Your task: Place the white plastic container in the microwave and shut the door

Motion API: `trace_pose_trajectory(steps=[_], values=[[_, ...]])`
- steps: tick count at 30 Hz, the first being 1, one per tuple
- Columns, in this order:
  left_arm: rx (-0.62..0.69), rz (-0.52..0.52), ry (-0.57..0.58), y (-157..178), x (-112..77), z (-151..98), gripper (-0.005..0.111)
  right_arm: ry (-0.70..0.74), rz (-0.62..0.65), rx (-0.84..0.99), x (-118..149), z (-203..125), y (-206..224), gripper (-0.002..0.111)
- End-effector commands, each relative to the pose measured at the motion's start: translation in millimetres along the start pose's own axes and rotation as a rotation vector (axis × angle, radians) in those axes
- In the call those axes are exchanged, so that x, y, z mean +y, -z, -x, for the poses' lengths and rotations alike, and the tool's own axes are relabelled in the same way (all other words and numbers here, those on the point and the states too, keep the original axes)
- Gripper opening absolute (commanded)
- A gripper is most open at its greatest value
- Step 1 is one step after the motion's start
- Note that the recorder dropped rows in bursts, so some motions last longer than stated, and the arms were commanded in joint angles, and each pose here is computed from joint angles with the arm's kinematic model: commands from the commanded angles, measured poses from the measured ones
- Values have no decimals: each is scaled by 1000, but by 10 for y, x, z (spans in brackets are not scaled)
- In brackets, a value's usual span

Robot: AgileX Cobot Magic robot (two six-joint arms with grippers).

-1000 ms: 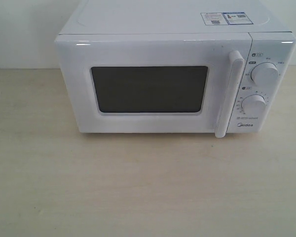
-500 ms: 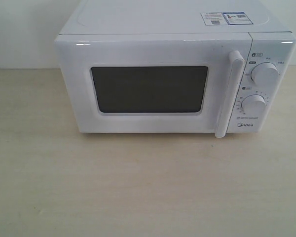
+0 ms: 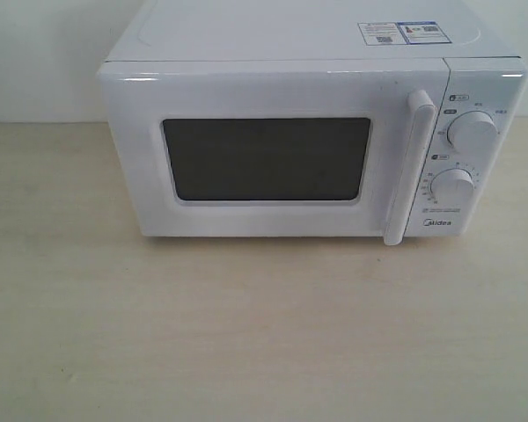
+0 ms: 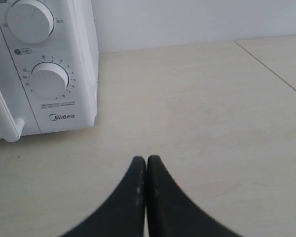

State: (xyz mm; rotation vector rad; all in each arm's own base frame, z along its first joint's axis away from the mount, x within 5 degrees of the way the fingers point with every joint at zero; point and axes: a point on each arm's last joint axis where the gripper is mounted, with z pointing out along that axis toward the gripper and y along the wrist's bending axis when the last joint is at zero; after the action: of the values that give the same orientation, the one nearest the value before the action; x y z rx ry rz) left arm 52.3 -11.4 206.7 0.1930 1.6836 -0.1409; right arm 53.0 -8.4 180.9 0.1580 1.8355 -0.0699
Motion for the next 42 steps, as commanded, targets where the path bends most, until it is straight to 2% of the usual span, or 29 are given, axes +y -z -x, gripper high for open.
trace_pose_trajectory(steps=[1,8,11,16,27,38,40,42], values=[[11,-1,53,-34,-5,-121,4,-1,-2,-11,-1,9,5,0],[16,0,53,-38,-4,-136,4,-3,-2,-11,-1,9,5,0],[80,-4,53,-35,-9,-194,4,-3,-2,-11,-1,9,5,0],[98,-4,51,-33,-10,-210,4,-3,-2,-11,-1,9,5,0],[100,0,23,-33,-7,-213,4,-3,-2,-11,-1,9,5,0],[101,120,41,-30,59,-214,4,-1,-2,-11,-1,9,5,0],[105,140,-20,-28,75,-213,4,-1,-2,-11,-1,9,5,0],[106,160,-23,-26,86,-214,4,-1,-2,-11,-1,9,5,0]])
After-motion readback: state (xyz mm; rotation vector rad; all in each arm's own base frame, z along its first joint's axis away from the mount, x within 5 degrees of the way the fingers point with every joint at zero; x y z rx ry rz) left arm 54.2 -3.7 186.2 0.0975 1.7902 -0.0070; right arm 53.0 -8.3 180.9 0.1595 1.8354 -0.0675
